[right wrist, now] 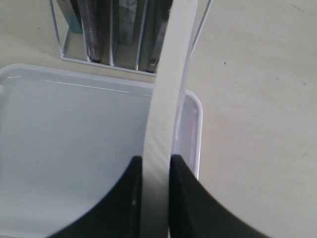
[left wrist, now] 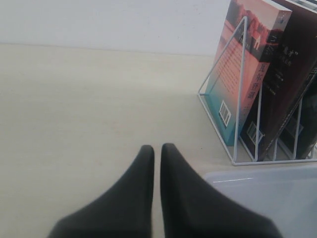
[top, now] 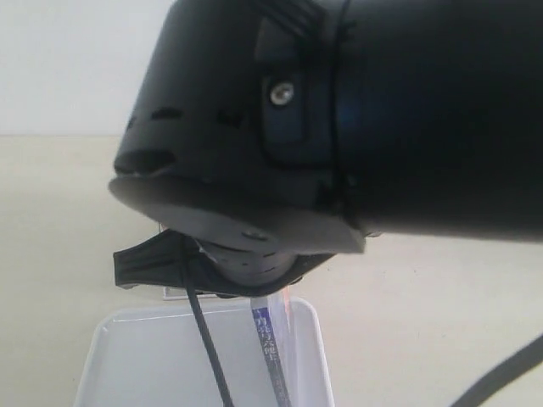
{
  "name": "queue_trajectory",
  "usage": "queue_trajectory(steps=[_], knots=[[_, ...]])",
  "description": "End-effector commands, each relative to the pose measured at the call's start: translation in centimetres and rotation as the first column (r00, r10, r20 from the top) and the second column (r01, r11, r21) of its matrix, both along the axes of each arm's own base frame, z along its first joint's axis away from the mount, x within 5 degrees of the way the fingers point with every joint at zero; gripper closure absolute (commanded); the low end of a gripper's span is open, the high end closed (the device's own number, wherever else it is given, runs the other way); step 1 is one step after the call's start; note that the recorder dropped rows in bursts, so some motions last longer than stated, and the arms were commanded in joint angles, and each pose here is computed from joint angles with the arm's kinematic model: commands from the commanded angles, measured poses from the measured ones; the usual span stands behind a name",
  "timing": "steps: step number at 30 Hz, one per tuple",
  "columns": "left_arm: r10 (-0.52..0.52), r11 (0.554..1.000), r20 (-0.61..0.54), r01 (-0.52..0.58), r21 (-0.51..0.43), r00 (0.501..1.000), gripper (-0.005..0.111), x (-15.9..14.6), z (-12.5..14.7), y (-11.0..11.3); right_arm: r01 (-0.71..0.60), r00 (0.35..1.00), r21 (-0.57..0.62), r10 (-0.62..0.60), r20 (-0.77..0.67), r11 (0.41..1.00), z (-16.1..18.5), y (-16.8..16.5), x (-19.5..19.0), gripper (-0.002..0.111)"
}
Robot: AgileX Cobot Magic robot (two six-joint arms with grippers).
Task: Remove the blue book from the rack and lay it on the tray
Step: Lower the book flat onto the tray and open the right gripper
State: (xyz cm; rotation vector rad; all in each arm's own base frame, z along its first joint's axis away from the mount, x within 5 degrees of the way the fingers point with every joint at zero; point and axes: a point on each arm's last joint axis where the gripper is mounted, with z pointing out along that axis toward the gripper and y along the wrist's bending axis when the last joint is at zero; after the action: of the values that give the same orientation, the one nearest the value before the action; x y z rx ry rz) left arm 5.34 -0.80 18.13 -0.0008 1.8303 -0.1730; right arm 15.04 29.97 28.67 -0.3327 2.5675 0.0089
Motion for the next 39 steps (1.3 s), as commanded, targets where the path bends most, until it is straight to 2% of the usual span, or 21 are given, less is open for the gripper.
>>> queue_trajectory(steps=[1,7,10,14,16,21,28,35,39], knots=[[0.004,1.000,0.011,-0.004,-0.003,1.000,0.103,0.0,0.2,0.0,0.003,0.999,0.012,-0.002,-0.041,1.000,-1.2,0.5,0.0,0.109],[0.004,1.000,0.011,-0.004,-0.003,1.000,0.103,0.0,0.2,0.0,-0.002,0.999,0.022,0.003,-0.039,1.000,-1.2,0.6,0.0,0.105],[0.004,1.000,0.011,-0.004,-0.003,1.000,0.103,0.0,0.2,0.0,-0.004,0.999,0.026,0.005,-0.039,1.000,-1.2,0.7,0.0,0.093],[0.004,1.000,0.011,-0.004,-0.003,1.000,0.103,0.0,0.2,0.0,0.000,0.999,0.035,0.002,-0.038,0.999,-1.2,0.7,0.0,0.068],[0.004,1.000,0.011,-0.004,-0.003,1.000,0.103,0.0,0.2,0.0,-0.002,0.999,0.041,0.004,-0.037,0.999,-1.2,0.8,0.0,0.063],[0.004,1.000,0.011,-0.004,-0.003,1.000,0.103,0.0,0.2,0.0,-0.020,0.999,0.076,0.023,-0.031,0.997,-1.1,1.1,0.0,0.064],[0.004,1.000,0.011,-0.004,-0.003,1.000,0.103,0.0,0.2,0.0,-0.060,0.998,0.192,0.063,-0.011,0.980,-0.8,2.2,0.1,0.064],[0.004,1.000,0.011,-0.004,-0.003,1.000,0.103,0.0,0.2,0.0,-0.080,0.997,0.229,0.082,-0.001,0.970,-0.7,2.6,0.1,0.064],[0.004,1.000,0.011,-0.004,-0.003,1.000,0.103,0.0,0.2,0.0,-0.128,0.992,0.310,0.126,0.026,0.942,-0.2,3.4,0.0,0.064]])
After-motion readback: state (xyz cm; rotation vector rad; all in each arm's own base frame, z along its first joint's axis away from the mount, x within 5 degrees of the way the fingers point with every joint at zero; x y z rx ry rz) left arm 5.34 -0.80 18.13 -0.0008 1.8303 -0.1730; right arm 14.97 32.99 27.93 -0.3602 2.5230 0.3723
